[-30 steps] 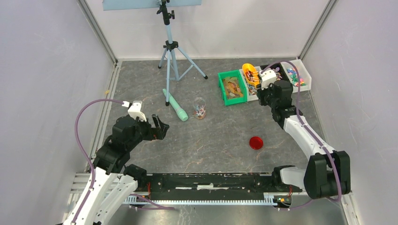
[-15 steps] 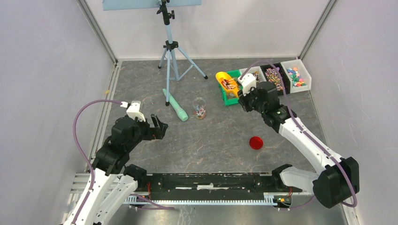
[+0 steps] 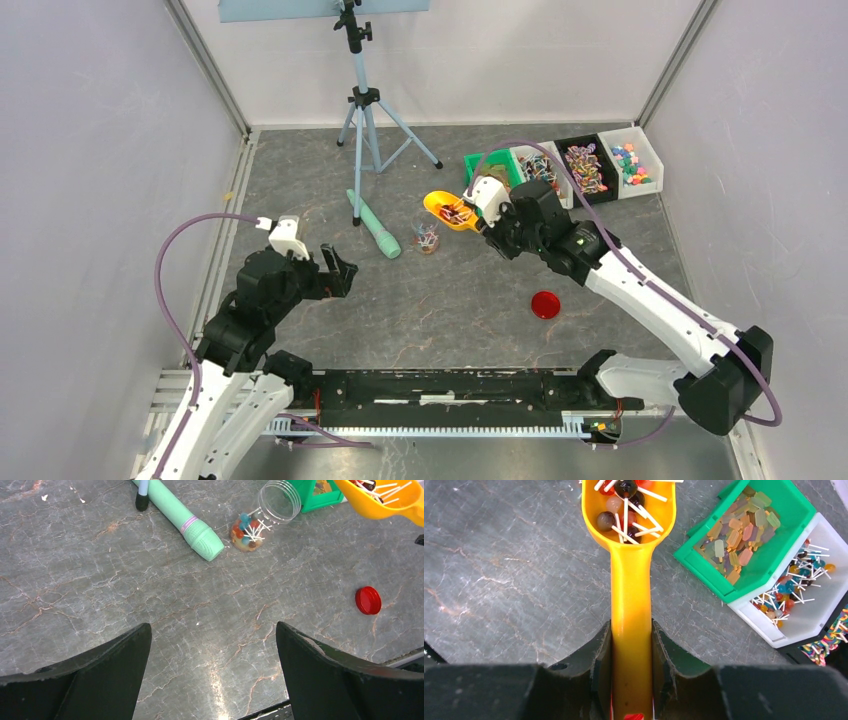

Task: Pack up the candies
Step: Place the fake candies in the packing bottle.

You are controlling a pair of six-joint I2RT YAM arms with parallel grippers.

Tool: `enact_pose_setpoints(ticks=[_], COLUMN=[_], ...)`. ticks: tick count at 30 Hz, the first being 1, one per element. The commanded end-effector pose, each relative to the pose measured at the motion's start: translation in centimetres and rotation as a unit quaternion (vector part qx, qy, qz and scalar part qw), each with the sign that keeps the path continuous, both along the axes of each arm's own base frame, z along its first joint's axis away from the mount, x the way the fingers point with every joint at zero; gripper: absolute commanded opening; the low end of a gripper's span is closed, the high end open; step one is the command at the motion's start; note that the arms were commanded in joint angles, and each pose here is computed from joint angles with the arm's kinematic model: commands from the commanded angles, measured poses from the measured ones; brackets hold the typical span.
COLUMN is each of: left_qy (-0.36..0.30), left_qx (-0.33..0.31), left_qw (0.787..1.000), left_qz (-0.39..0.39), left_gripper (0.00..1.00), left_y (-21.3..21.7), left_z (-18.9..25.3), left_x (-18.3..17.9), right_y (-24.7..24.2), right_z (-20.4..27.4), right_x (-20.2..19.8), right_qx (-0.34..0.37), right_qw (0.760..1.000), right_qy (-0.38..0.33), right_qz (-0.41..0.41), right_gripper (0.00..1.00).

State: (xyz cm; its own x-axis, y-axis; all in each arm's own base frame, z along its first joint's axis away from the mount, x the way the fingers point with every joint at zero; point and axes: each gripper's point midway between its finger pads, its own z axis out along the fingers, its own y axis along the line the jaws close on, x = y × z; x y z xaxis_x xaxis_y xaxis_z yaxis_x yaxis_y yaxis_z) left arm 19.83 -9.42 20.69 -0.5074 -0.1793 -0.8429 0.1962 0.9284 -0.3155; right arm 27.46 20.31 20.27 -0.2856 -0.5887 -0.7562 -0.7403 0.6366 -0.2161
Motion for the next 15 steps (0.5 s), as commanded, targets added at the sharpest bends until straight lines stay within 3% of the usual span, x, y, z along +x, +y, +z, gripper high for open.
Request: enact_pose_setpoints(ticks=[1, 15], left_qy=[-0.021, -0.026], left_qx=[-0.008, -0.008], left_qw=[1.000, 1.000], left_qz=[-0.003, 0.001], left_gripper=[1.00, 1.00], left_y=[-0.1, 0.1], left_z=[1.1, 1.3], left_x=[0.1, 0.0], right_y=[0.3, 0.9], right_z=[2.1, 1.2], right_x=[-0.3, -0.6], right_qx=[-0.024, -0.062], right_qw=[1.000, 0.998], right_qy=[-0.013, -0.004], right_qz=[0.009, 0.021], right_gripper=[0.00, 0.00])
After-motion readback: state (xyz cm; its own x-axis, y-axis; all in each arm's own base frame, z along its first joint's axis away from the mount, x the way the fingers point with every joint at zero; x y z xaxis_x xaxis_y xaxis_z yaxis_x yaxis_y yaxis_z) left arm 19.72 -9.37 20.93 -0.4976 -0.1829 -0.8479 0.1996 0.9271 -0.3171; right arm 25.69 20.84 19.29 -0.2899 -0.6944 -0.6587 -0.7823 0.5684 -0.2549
